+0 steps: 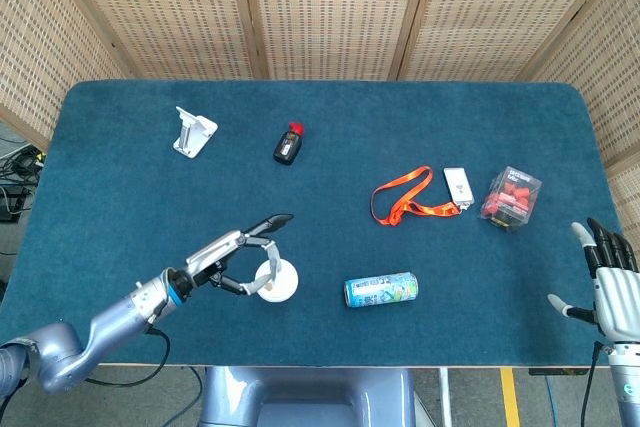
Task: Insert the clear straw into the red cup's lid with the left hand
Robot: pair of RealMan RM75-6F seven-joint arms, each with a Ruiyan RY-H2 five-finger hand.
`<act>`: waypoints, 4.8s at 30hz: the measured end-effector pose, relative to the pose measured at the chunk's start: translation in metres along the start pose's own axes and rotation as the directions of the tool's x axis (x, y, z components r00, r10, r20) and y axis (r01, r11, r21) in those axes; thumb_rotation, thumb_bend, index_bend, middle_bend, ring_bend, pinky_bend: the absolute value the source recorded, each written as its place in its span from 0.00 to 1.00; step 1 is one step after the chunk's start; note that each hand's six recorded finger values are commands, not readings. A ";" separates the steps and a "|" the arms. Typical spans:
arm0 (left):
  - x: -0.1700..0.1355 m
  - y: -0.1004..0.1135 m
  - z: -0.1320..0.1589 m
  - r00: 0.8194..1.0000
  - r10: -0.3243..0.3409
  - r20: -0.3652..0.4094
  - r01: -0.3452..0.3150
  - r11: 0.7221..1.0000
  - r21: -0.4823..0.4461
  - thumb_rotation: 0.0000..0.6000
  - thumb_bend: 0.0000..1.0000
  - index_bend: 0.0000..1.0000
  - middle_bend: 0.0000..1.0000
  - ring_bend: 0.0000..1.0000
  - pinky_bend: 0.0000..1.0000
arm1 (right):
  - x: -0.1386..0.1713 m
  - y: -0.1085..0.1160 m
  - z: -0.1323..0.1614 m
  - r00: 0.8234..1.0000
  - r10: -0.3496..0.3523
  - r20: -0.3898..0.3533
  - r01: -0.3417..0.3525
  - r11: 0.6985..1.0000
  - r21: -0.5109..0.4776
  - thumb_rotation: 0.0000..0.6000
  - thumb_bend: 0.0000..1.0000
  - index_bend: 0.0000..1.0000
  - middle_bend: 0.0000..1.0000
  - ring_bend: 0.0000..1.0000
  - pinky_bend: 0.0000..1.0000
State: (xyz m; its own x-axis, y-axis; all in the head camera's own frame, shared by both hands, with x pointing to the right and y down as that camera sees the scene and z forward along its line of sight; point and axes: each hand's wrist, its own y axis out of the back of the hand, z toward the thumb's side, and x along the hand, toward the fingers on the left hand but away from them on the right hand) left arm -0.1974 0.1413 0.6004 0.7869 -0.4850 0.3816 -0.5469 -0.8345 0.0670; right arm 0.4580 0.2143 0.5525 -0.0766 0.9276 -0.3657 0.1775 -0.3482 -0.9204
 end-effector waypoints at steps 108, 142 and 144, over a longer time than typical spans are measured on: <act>0.001 -0.011 -0.029 1.000 -0.013 -0.027 0.013 1.000 0.005 1.00 0.45 0.61 0.00 0.00 0.00 | 0.001 0.000 0.002 1.000 0.003 -0.004 -0.003 1.000 -0.002 1.00 0.07 0.04 0.00 0.00 0.00; 0.000 -0.003 -0.054 0.997 0.005 -0.081 0.000 0.997 0.071 1.00 0.37 0.09 0.00 0.00 0.00 | 0.002 0.001 0.002 1.000 -0.001 -0.007 0.001 1.000 -0.002 1.00 0.07 0.04 0.00 0.00 0.00; 0.000 -0.001 -0.053 0.997 0.015 -0.077 -0.010 0.998 0.063 1.00 0.36 0.09 0.00 0.00 0.00 | 0.002 0.001 0.003 1.000 -0.001 -0.008 0.001 1.000 -0.002 1.00 0.07 0.04 0.00 0.00 0.00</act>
State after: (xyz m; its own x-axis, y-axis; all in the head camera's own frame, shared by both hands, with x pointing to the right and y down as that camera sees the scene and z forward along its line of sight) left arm -0.2125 0.1560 0.6489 0.7543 -0.4760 0.4522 -0.5358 -0.8443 0.0049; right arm 0.4554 0.2156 0.5502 -0.0691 0.9291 -0.3633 0.1796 -0.3466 -0.9206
